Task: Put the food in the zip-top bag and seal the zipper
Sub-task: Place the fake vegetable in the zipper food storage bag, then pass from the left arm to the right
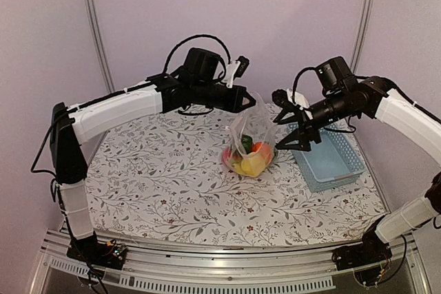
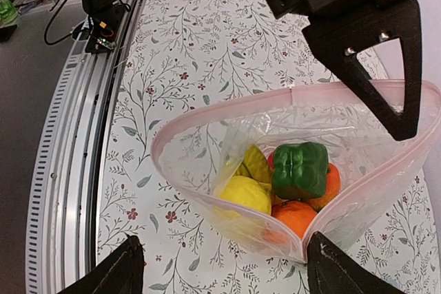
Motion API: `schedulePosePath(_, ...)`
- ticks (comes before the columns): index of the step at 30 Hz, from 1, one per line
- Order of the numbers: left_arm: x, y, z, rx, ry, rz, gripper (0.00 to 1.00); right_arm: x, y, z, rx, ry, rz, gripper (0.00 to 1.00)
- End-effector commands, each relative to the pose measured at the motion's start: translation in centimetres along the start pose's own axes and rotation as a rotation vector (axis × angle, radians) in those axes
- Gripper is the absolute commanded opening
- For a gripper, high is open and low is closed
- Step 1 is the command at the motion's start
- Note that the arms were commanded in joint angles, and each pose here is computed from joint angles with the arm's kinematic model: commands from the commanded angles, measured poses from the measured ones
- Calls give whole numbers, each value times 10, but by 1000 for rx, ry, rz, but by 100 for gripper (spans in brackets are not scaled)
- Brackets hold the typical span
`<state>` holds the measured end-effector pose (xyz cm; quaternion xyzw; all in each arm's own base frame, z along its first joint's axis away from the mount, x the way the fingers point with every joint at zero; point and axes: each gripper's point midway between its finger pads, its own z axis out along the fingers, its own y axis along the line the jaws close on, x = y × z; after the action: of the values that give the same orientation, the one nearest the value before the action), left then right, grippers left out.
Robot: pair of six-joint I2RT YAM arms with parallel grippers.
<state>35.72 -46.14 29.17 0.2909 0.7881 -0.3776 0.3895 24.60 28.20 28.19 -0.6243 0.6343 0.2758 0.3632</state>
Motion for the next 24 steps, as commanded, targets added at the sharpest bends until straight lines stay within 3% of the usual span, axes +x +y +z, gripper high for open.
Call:
schedulePosePath(1, -4, 7, 3, -1, -18, 6, 0, -3, 4, -2, 70, 88, -95, 80)
schedulePosePath(13, 0, 17, -1, -51, -17, -15, 0, -48, 8, -26, 129, 34, -151, 78)
schedulePosePath(24, -5, 23, -3, -90, -41, -93, 0, -35, 16, 34, 119, 188, -221, 71)
